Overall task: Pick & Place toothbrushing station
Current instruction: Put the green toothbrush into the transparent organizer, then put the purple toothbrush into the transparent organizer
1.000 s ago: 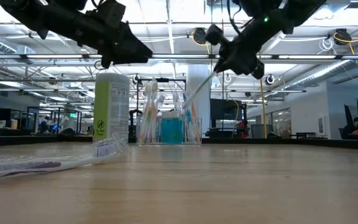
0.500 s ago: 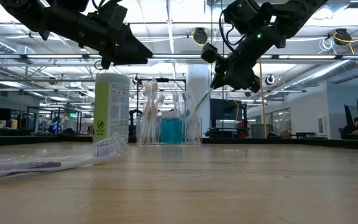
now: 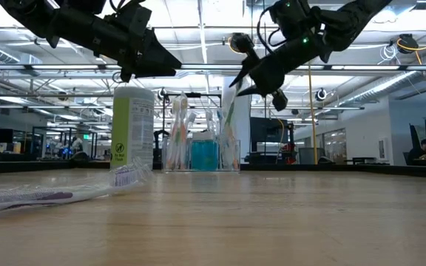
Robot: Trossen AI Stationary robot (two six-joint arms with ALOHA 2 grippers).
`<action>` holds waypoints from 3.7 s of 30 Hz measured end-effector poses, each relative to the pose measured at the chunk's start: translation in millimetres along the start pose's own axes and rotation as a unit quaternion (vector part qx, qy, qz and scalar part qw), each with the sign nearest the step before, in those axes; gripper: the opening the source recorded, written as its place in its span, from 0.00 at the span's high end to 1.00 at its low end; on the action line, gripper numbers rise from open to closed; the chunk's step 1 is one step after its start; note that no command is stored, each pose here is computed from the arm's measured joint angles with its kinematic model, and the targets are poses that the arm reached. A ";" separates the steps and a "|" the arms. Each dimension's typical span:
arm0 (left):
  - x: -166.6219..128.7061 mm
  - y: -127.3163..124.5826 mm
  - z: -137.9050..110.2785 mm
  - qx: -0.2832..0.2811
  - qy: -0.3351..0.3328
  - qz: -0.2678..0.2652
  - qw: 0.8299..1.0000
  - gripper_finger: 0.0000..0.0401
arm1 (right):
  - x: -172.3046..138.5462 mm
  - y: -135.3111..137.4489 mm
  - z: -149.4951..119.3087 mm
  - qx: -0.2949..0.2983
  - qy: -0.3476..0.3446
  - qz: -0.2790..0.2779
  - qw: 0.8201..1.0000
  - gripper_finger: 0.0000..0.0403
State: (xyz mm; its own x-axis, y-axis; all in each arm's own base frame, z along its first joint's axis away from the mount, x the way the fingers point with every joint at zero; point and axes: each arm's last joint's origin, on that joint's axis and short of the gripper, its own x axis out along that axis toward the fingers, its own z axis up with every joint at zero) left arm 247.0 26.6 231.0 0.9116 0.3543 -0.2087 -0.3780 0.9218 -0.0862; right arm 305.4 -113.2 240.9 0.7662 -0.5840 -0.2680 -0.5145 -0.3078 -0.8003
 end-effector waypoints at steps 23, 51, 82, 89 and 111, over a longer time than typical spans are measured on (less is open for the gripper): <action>-0.1 0.5 -3.1 0.004 0.015 0.002 1.000 0.56 | 30.1 29.1 -3.6 0.309 -0.100 0.003 0.946 0.65; -0.4 -0.3 -4.8 -0.003 0.023 -0.001 1.000 0.56 | 12.8 -12.8 36.0 0.760 -0.224 0.012 0.610 0.65; -34.7 -72.0 -41.5 -0.095 0.171 -0.147 0.970 0.56 | -25.6 -14.3 115.3 0.764 -0.234 0.229 0.555 0.65; -33.0 -102.3 -71.1 -0.087 0.206 -0.174 0.959 0.56 | -34.8 -8.8 127.1 0.755 -0.260 0.221 0.560 0.65; 20.0 -130.4 -103.0 -0.172 0.406 -0.057 0.896 0.56 | -54.5 48.4 130.4 0.769 -0.290 0.159 0.547 0.65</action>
State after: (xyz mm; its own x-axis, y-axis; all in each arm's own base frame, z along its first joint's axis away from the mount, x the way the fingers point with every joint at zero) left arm 297.8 -102.8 137.7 0.5832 -0.0996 -0.8062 -0.4442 0.7919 -0.4191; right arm 289.0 1.7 146.8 0.9548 0.0499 -0.2932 -0.0667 0.9966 -0.0476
